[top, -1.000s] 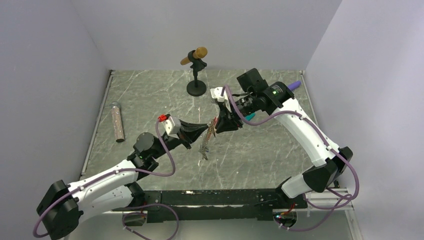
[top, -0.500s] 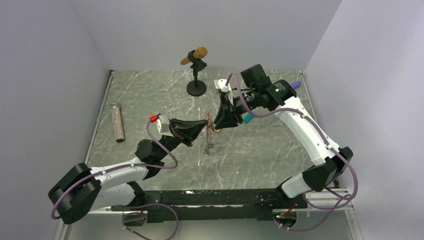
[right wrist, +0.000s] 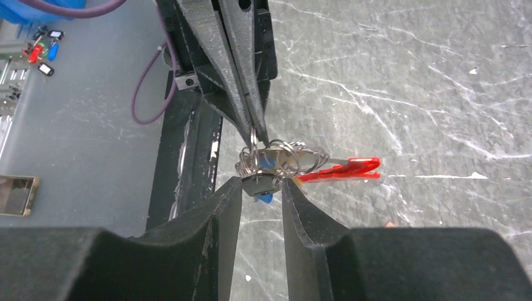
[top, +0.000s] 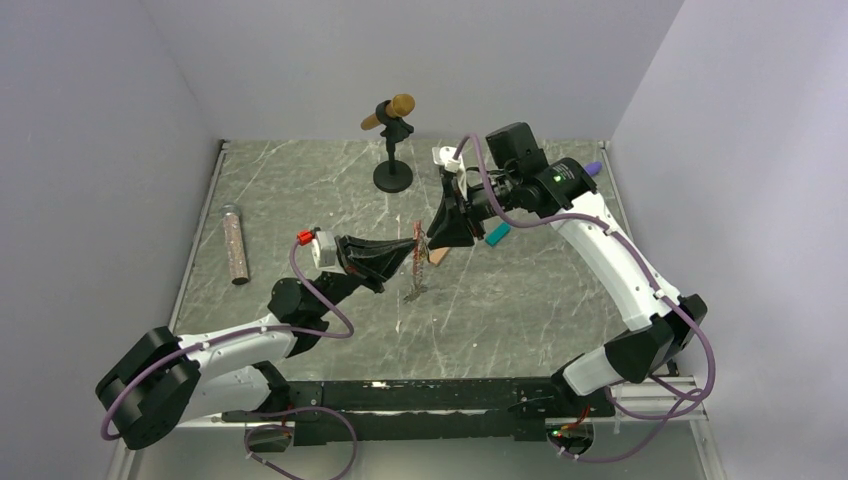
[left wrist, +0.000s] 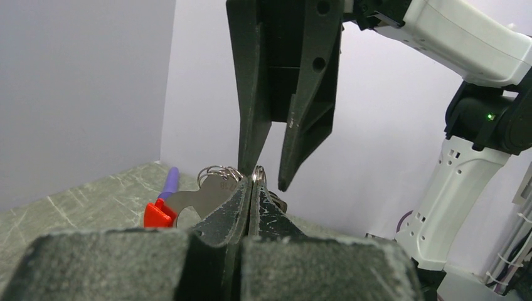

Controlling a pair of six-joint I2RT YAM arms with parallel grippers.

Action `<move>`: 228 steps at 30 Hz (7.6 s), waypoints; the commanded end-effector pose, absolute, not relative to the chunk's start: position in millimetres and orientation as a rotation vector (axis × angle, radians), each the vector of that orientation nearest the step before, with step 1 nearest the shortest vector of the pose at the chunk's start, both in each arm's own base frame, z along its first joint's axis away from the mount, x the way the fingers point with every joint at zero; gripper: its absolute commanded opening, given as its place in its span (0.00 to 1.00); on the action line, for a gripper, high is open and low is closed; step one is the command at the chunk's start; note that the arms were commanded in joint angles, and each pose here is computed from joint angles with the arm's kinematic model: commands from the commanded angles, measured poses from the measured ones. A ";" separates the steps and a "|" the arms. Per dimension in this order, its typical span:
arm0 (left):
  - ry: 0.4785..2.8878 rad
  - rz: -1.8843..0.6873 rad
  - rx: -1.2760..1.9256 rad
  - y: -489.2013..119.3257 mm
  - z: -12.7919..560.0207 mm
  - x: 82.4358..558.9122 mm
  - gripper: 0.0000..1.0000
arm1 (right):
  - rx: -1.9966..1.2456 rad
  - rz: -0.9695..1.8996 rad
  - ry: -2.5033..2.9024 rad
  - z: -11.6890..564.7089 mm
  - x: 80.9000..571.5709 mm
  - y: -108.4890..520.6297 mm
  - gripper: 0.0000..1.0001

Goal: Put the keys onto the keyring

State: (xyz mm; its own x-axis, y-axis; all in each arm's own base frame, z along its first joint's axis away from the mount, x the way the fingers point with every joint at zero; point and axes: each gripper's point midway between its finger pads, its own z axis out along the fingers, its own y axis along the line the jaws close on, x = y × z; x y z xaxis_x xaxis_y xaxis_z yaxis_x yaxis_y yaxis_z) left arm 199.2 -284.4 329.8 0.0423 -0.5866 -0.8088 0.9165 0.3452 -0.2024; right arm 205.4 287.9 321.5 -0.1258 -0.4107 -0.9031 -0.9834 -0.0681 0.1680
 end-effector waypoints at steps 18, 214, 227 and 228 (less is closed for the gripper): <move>0.799 -1.214 0.468 -277.4 372.6 186.4 0.00 | -1.457 1.275 1.545 342.2 197.5 291.2 0.00; 1.028 -1.079 0.655 -303.7 342.2 192.6 0.00 | -1.760 1.039 1.507 320.3 189.4 262.8 0.38; 0.754 -1.460 0.190 -272.9 398.3 194.6 0.00 | -1.630 1.171 1.442 358.1 189.3 269.1 0.39; 0.748 -1.471 0.183 -274.5 402.1 195.6 0.00 | -1.620 1.171 1.431 362.8 190.1 269.2 0.39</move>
